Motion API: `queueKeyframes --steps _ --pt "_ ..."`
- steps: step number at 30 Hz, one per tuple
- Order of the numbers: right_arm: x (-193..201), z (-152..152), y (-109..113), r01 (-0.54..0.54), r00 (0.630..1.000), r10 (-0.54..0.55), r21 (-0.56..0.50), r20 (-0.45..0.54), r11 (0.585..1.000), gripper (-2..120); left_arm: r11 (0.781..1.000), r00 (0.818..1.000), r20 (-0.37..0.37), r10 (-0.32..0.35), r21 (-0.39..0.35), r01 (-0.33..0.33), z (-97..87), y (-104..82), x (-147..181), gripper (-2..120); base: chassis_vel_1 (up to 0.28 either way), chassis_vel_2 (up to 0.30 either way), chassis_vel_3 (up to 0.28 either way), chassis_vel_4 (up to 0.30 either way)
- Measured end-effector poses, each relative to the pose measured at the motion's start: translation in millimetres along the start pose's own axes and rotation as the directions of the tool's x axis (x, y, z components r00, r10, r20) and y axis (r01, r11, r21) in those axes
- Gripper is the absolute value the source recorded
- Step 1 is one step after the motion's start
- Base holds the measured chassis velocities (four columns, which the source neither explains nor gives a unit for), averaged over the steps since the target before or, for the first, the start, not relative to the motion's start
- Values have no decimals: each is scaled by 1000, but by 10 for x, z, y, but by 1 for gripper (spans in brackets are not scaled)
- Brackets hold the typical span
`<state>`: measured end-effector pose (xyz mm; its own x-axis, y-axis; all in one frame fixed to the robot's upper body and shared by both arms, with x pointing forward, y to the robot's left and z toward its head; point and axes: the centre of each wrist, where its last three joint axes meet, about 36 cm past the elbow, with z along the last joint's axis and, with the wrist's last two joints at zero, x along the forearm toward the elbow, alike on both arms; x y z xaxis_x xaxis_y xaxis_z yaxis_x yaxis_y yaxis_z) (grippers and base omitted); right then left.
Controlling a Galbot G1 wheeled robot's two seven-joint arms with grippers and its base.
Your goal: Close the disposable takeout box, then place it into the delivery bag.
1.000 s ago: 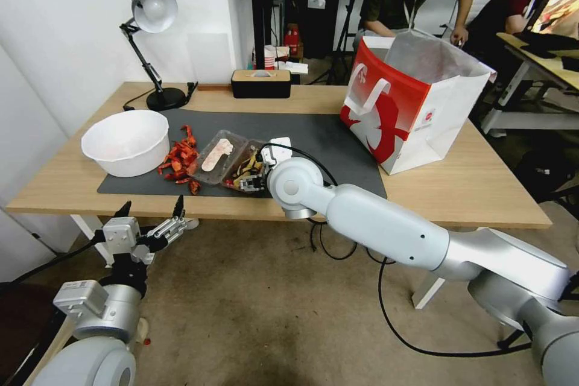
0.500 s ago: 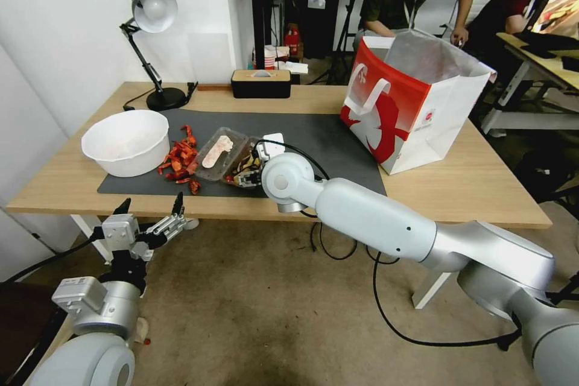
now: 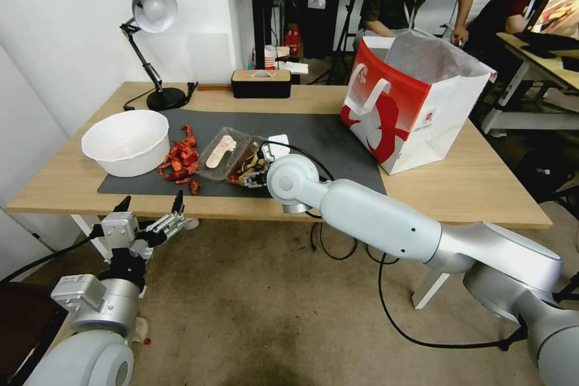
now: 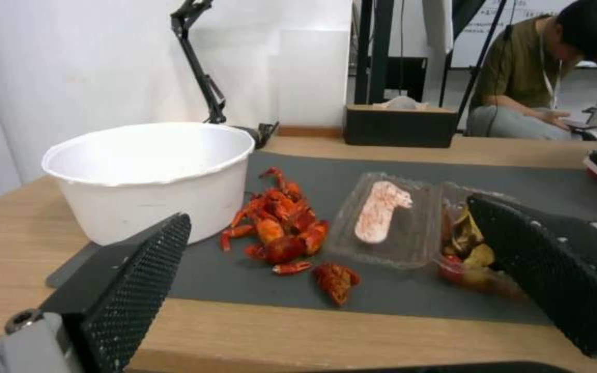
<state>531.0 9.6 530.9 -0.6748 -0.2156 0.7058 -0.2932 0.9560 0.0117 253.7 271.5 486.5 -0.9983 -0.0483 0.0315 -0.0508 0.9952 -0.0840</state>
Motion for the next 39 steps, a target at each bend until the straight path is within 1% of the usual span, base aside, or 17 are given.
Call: queueKeyframes --steps 8,12,27,30,33,39 --pt "35 32 -118 -13 1000 13 -1 4 1000 100 1000 1000 2 5 -3 -5 -2 5 -22 100 0 0 0 0" --pt "93 40 -260 -24 1000 24 -7 9 1000 100 1000 1000 1 7 0 -7 4 1 -36 100 0 0 0 0" --pt "125 67 -390 -24 1000 24 -10 8 1000 100 1000 1000 1 10 3 -10 7 -12 -41 100 0 0 0 0" --pt "127 58 -437 -9 1000 9 6 10 1000 100 1000 1000 0 11 5 -11 10 -17 -40 100 0 0 0 0" --pt "79 69 -538 -15 1000 14 21 21 1000 100 1000 1000 1 12 3 -12 4 -17 -38 100 0 0 0 0" --pt "69 69 -581 -15 1000 15 23 24 1000 100 1000 1000 2 12 2 -12 -3 -18 -33 100 0 0 0 0"
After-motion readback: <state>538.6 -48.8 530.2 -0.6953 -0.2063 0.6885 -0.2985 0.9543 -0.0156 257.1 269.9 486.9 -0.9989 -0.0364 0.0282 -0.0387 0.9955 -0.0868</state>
